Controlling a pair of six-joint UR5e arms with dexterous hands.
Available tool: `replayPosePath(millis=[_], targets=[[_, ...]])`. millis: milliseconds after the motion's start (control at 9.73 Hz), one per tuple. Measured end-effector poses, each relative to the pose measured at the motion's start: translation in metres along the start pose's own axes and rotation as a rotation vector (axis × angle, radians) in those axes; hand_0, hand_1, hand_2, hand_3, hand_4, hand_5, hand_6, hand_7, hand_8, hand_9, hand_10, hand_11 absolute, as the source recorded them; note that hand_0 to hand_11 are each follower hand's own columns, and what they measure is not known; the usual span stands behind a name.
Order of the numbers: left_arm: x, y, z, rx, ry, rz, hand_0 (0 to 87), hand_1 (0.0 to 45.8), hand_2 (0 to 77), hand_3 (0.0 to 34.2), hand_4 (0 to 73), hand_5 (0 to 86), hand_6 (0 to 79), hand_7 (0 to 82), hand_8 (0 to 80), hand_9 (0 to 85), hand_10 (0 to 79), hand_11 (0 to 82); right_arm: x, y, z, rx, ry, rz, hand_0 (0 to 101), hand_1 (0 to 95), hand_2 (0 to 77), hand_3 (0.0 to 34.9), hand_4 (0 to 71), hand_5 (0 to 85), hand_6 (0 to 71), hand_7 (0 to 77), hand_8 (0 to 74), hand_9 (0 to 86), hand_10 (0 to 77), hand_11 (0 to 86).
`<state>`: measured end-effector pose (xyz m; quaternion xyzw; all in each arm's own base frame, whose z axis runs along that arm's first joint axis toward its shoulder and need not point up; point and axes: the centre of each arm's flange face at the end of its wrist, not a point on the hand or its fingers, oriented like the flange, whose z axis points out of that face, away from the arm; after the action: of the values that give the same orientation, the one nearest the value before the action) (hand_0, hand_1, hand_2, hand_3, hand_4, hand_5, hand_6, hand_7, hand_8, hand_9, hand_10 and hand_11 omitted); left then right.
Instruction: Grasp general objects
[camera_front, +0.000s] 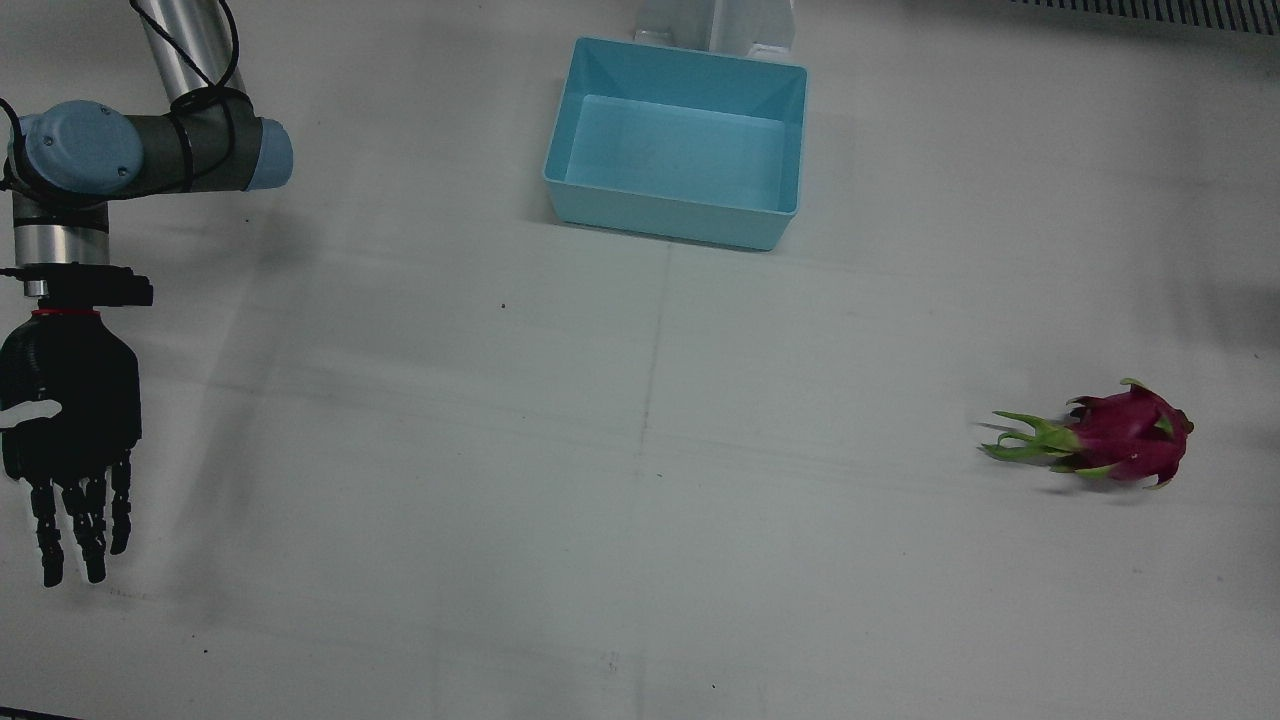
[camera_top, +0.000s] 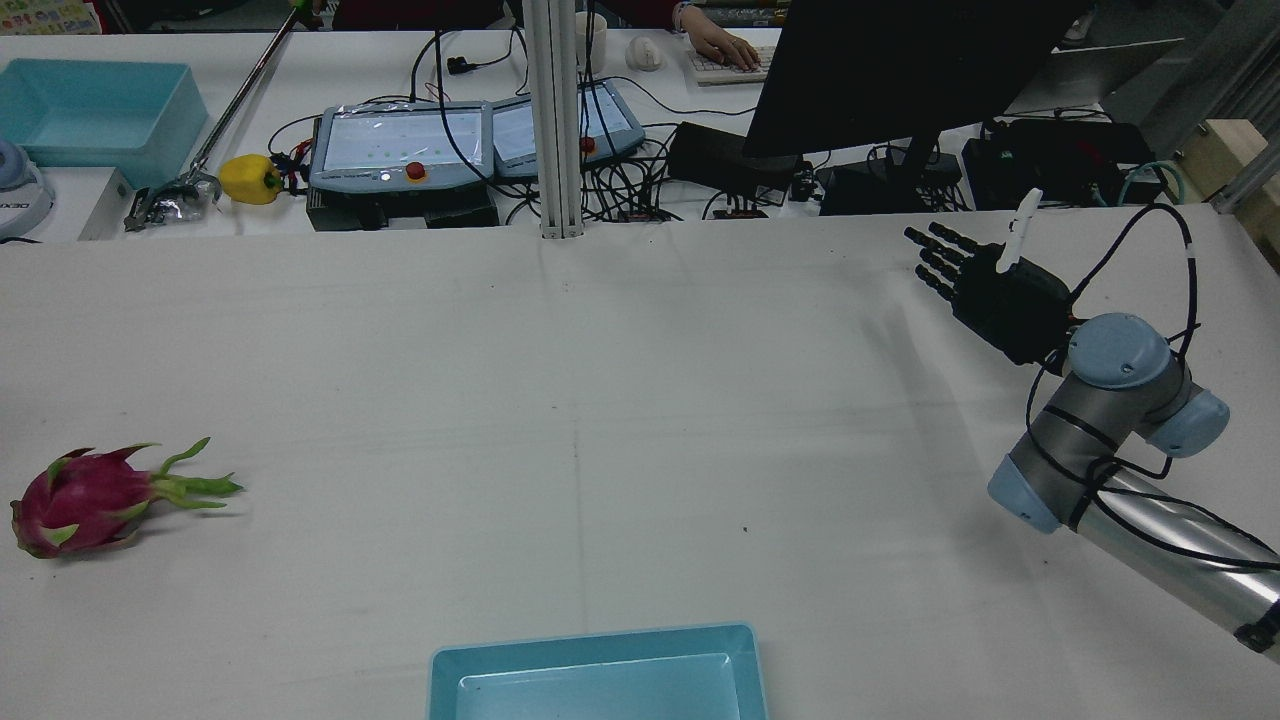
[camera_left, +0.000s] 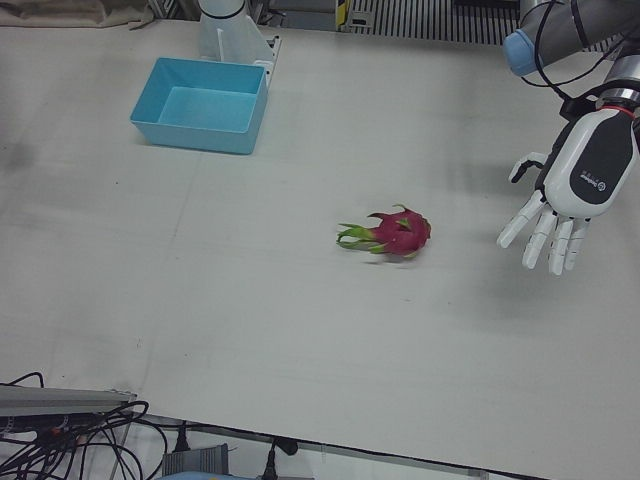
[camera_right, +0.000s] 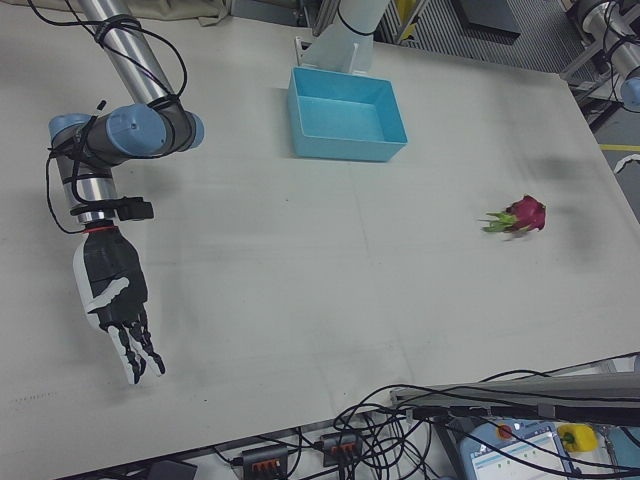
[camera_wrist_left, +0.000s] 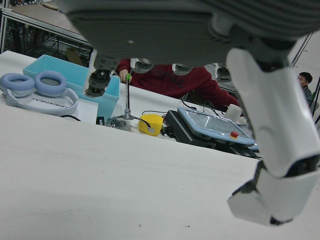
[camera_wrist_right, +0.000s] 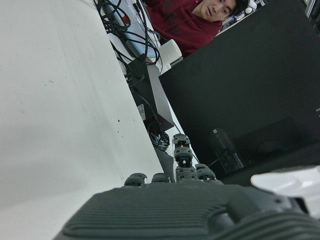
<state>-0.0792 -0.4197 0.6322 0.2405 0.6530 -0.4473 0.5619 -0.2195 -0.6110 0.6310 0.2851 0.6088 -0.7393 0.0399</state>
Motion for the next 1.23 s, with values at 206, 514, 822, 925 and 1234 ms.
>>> replayPosePath(millis=[206, 514, 822, 925, 1234], targets=[[-0.0047, 0.0004, -0.0031, -0.001, 0.005, 0.001, 61.6, 0.0, 45.3, 24.6, 0.0, 1.6, 0.5, 1.1, 1.1, 1.1, 22.4, 1.1, 0.0001, 0.0001, 0.0000, 0.000, 0.000, 0.000, 1, 6.5, 2.2, 0.0, 0.0, 0.0, 0.0, 0.0, 0.0, 1.1, 0.0, 1.1], [-0.0086, 0.0006, -0.0055, -0.001, 0.010, 0.000, 61.5, 0.0, 40.4, 23.1, 0.0, 1.6, 0.5, 1.6, 1.1, 1.1, 22.4, 1.1, 0.0002, 0.0002, 0.0001, -0.001, 0.001, 0.000, 1, 6.5, 2.2, 0.0, 0.0, 0.0, 0.0, 0.0, 0.0, 1.1, 0.0, 0.5], [-0.0109, 0.0009, -0.0074, -0.001, 0.011, -0.002, 61.5, 0.0, 37.6, 22.9, 0.0, 2.2, 0.5, 1.6, 1.1, 1.1, 22.4, 1.1, 0.0002, 0.0002, 0.0001, -0.001, 0.001, 0.000, 1, 6.5, 2.2, 0.0, 0.0, 0.0, 0.0, 0.0, 0.0, 1.1, 0.0, 1.1], [-0.0105, 0.0009, -0.0076, -0.001, 0.012, -0.007, 61.5, 0.0, 36.5, 24.1, 0.0, 1.6, 0.5, 1.1, 1.1, 1.1, 22.4, 1.1, 0.0002, 0.0002, 0.0001, -0.001, 0.001, 0.000, 1, 6.5, 2.2, 0.0, 0.0, 0.0, 0.0, 0.0, 0.0, 1.1, 0.0, 0.5], [-0.0108, 0.0008, -0.0077, -0.003, 0.016, -0.019, 62.3, 0.0, 36.5, 24.2, 0.0, 1.6, 0.5, 1.1, 1.1, 1.1, 22.4, 1.1, 0.0001, 0.0002, 0.0001, -0.001, 0.001, 0.000, 1, 6.5, 2.2, 0.0, 0.0, 0.0, 0.0, 0.0, 0.0, 1.1, 0.0, 0.5]])
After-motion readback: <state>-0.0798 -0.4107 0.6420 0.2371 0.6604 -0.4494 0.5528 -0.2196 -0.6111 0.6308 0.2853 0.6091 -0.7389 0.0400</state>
